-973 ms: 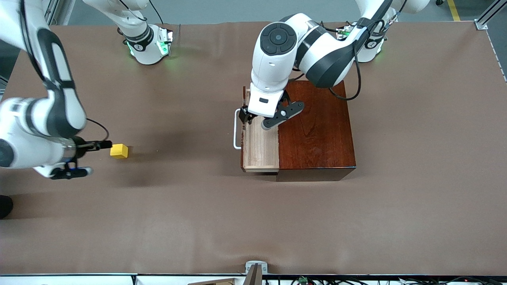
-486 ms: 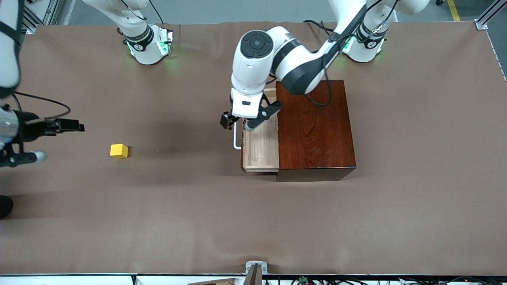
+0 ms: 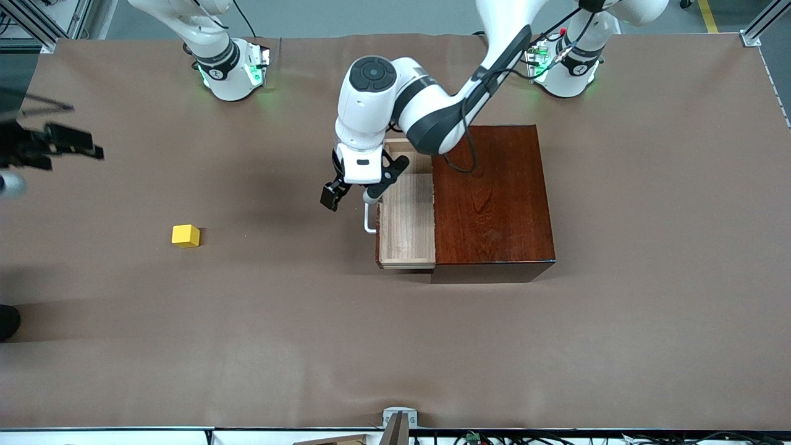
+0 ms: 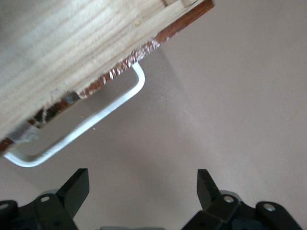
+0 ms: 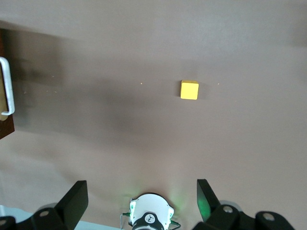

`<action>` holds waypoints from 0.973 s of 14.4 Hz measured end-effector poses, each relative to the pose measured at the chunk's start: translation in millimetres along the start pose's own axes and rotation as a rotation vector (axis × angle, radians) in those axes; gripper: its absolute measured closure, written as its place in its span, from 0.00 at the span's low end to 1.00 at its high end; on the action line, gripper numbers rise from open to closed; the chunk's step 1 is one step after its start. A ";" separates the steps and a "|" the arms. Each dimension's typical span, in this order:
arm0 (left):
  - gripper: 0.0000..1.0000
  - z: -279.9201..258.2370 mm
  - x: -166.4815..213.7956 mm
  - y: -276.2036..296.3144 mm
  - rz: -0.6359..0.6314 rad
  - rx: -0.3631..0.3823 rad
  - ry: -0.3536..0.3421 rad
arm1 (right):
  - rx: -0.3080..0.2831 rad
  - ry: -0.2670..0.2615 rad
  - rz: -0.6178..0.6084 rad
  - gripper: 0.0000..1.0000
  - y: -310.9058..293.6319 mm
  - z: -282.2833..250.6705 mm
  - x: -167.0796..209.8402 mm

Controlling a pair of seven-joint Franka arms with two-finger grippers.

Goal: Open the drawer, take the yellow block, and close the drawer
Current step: 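Push the drawer shut with the left gripper while the right gripper withdraws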

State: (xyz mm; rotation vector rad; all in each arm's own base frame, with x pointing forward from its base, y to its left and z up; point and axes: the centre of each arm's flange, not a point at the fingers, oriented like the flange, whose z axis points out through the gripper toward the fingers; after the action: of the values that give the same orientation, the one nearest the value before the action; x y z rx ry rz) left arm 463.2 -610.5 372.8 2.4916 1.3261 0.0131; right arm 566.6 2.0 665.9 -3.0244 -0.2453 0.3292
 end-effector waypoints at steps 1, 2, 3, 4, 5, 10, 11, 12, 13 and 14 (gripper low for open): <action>0.00 9.7 -4.7 -2.2 -0.027 -0.011 0.003 | -0.028 0.022 0.000 0.00 -11.4 -11.4 -11.7; 0.00 18.8 -9.4 -4.9 -0.048 -0.019 0.005 | -0.051 0.041 0.005 0.00 -22.7 -17.8 -19.4; 0.00 27.4 -13.4 -8.3 -0.061 -0.017 0.008 | -0.064 0.056 0.011 0.00 -31.8 -18.4 -23.2; 0.00 36.4 -15.6 -12.1 -0.070 -0.006 0.013 | -0.069 0.065 0.014 0.00 -36.6 -14.9 -24.5; 0.00 46.1 -16.0 -15.6 -0.072 0.006 0.018 | -0.071 0.067 0.014 0.00 -37.9 -8.4 -25.0; 0.00 84.2 -6.1 -27.1 -0.085 0.053 0.045 | -0.080 0.098 0.011 0.00 -41.3 11.0 -32.8; 0.00 85.5 -4.6 -27.6 -0.092 0.058 0.050 | -0.080 0.105 0.017 0.00 -38.7 10.4 -35.2; 0.00 85.7 -1.4 -27.0 -0.101 0.061 0.057 | -0.078 0.115 0.024 0.00 -34.8 9.0 -36.9; 0.00 85.3 2.3 -25.6 -0.112 0.062 0.065 | -0.077 0.121 0.032 0.00 -30.7 8.3 -37.9; 0.00 84.4 3.2 -25.1 -0.122 0.067 0.069 | -0.075 0.124 0.037 0.00 -27.8 8.2 -38.1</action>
State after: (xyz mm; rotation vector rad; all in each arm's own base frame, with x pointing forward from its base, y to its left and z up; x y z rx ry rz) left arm 457.9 -617.9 285.2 2.4808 1.5290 0.0272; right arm 523.9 23.5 668.8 -3.1118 -0.1964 0.1371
